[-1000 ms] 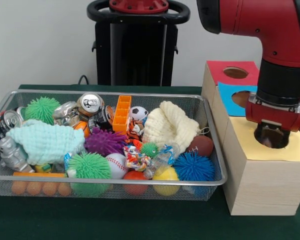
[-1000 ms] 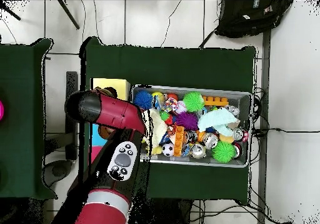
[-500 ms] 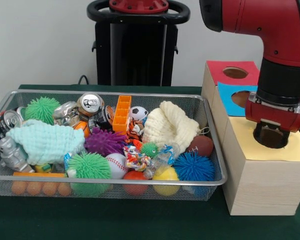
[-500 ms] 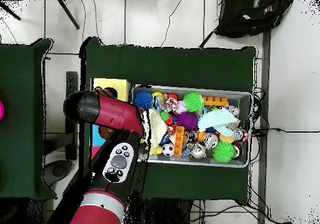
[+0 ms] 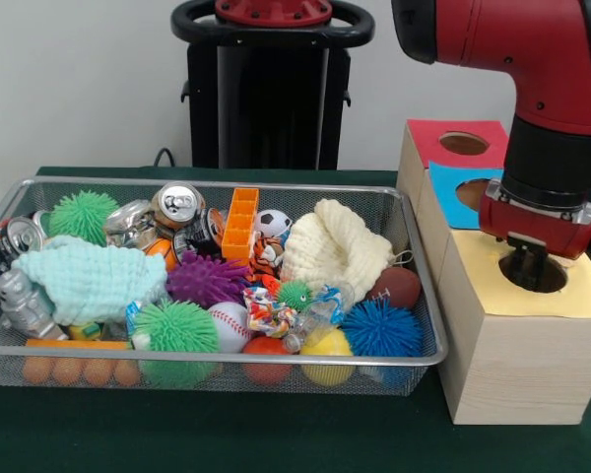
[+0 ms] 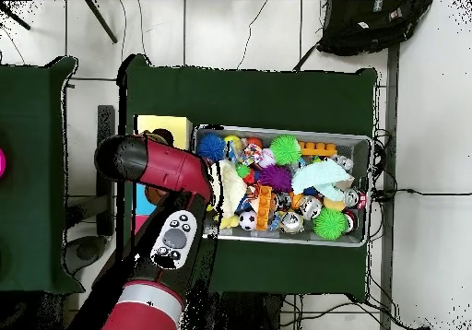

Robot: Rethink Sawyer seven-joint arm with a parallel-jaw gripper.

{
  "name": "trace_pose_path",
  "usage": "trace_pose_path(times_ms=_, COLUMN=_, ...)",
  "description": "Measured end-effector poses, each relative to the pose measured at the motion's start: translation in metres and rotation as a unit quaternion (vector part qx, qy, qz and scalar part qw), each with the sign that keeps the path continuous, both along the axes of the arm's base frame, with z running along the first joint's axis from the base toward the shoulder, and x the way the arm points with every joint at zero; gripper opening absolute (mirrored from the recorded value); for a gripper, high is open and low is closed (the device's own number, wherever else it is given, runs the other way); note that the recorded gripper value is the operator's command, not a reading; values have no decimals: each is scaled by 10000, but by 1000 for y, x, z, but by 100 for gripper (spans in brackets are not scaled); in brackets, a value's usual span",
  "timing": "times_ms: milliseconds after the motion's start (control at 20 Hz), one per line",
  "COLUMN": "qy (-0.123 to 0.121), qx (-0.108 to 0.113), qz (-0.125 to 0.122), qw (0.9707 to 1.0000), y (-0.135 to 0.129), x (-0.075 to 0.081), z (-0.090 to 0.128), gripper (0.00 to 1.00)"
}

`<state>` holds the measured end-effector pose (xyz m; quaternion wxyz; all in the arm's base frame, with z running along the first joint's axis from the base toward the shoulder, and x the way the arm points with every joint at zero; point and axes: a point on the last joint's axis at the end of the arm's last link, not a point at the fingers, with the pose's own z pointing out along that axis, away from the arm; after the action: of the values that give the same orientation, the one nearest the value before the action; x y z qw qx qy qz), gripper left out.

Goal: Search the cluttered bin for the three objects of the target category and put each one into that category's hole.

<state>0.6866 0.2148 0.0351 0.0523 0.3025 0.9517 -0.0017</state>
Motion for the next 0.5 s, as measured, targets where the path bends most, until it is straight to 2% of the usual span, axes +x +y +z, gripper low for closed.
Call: trace_pose_path(times_ms=500, qy=80, qx=43, qz=-31, qw=10000, y=1, x=-2, z=5, gripper=0)
